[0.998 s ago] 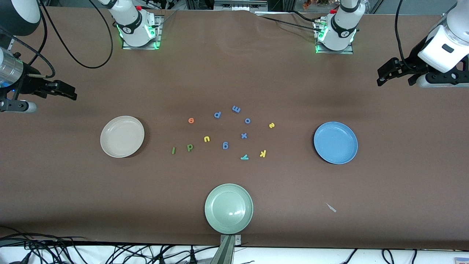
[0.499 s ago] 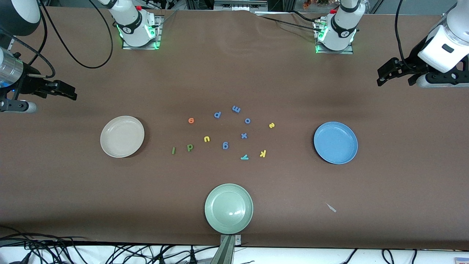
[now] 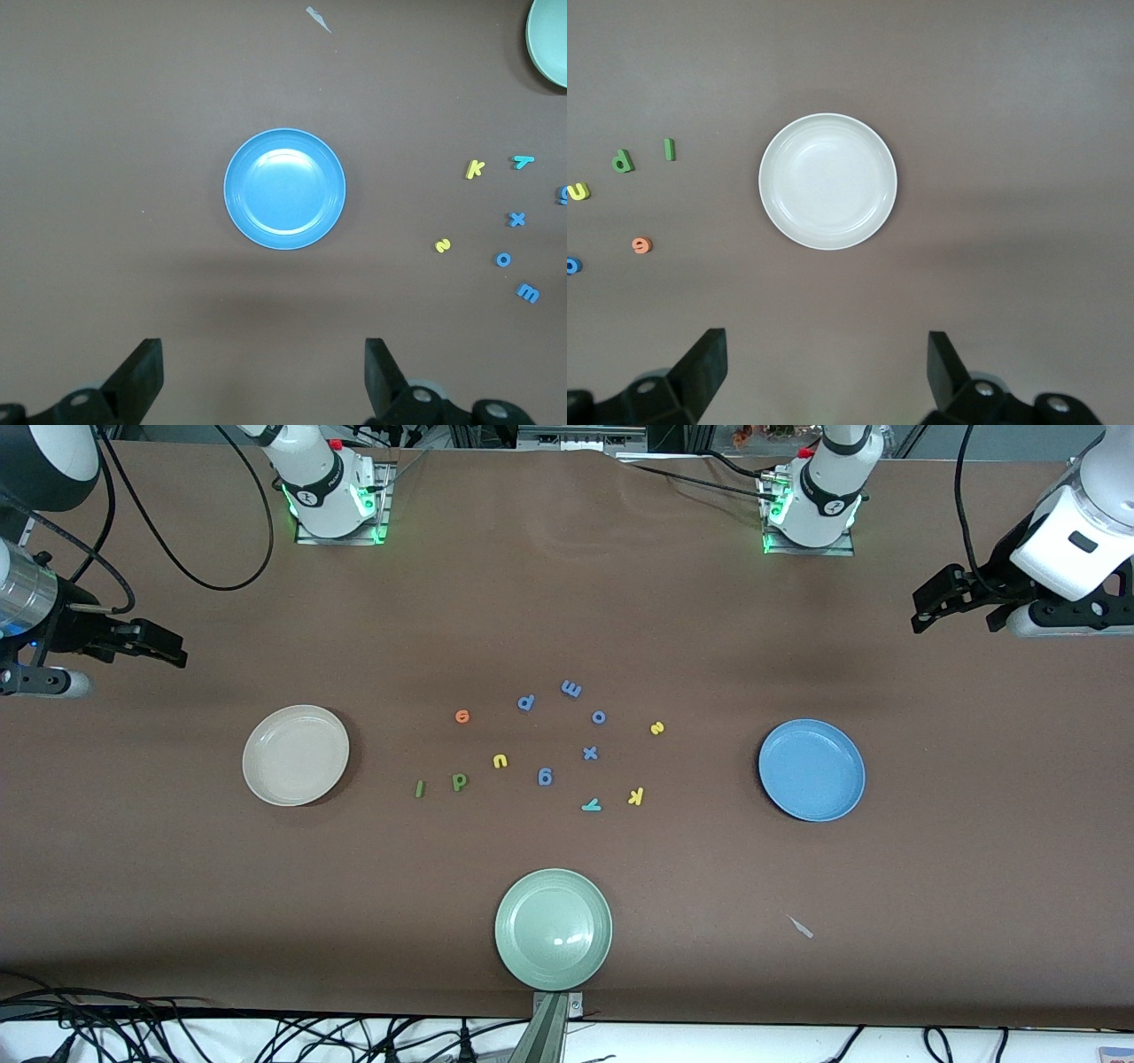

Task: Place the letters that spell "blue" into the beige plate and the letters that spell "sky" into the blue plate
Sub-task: 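Grasp the green letter l with the right gripper while the left gripper reaches letters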

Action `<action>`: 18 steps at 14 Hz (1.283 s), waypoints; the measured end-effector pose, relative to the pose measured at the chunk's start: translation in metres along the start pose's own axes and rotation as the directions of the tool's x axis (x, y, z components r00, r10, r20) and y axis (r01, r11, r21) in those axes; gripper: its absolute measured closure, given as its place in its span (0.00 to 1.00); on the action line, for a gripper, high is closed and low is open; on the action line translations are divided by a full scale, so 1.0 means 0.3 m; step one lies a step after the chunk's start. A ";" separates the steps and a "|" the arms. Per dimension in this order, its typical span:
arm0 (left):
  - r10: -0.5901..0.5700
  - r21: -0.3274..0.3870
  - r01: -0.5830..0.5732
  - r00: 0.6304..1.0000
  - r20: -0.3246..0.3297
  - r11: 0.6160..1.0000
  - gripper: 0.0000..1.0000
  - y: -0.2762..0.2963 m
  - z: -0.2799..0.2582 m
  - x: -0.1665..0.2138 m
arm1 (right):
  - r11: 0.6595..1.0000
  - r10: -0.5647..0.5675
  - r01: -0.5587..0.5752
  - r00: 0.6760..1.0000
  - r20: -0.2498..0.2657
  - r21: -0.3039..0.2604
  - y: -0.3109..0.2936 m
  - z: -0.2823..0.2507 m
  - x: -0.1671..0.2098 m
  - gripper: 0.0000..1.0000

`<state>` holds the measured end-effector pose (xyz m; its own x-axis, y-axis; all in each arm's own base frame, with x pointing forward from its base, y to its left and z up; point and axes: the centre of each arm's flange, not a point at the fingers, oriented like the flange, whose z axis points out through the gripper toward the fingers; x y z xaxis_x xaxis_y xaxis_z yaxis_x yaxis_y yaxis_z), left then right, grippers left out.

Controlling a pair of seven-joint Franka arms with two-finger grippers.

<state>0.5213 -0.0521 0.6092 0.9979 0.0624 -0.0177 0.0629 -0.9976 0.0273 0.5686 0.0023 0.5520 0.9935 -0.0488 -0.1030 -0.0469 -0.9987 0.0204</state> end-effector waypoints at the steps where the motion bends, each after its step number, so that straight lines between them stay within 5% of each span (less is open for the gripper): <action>1: 0.000 0.000 0.000 1.000 0.000 1.000 0.00 0.000 0.000 0.000 | 1.000 -0.007 0.007 1.000 0.004 -0.001 -0.014 0.008 0.003 0.00; 12: 0.000 0.000 0.000 1.000 0.000 1.000 0.00 0.000 -0.002 0.000 | 0.982 -0.190 0.190 0.982 0.022 -0.017 -0.432 0.404 0.187 0.00; 15: 0.000 0.000 0.000 1.000 0.000 1.000 0.00 0.000 -0.002 0.000 | 0.987 -0.157 0.155 0.987 0.038 0.052 -0.533 0.593 0.239 0.00; 18: 0.000 0.000 0.000 1.000 0.000 1.000 0.00 0.000 -0.002 -0.001 | 0.992 -0.116 0.115 0.993 0.017 0.053 -0.642 0.738 0.266 0.00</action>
<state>0.5212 -0.0522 0.6098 0.9979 0.0621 -0.0180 0.0626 -0.9977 0.0273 0.6340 0.1874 0.3197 0.9903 0.0670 -0.1217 0.0620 -0.9971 -0.0440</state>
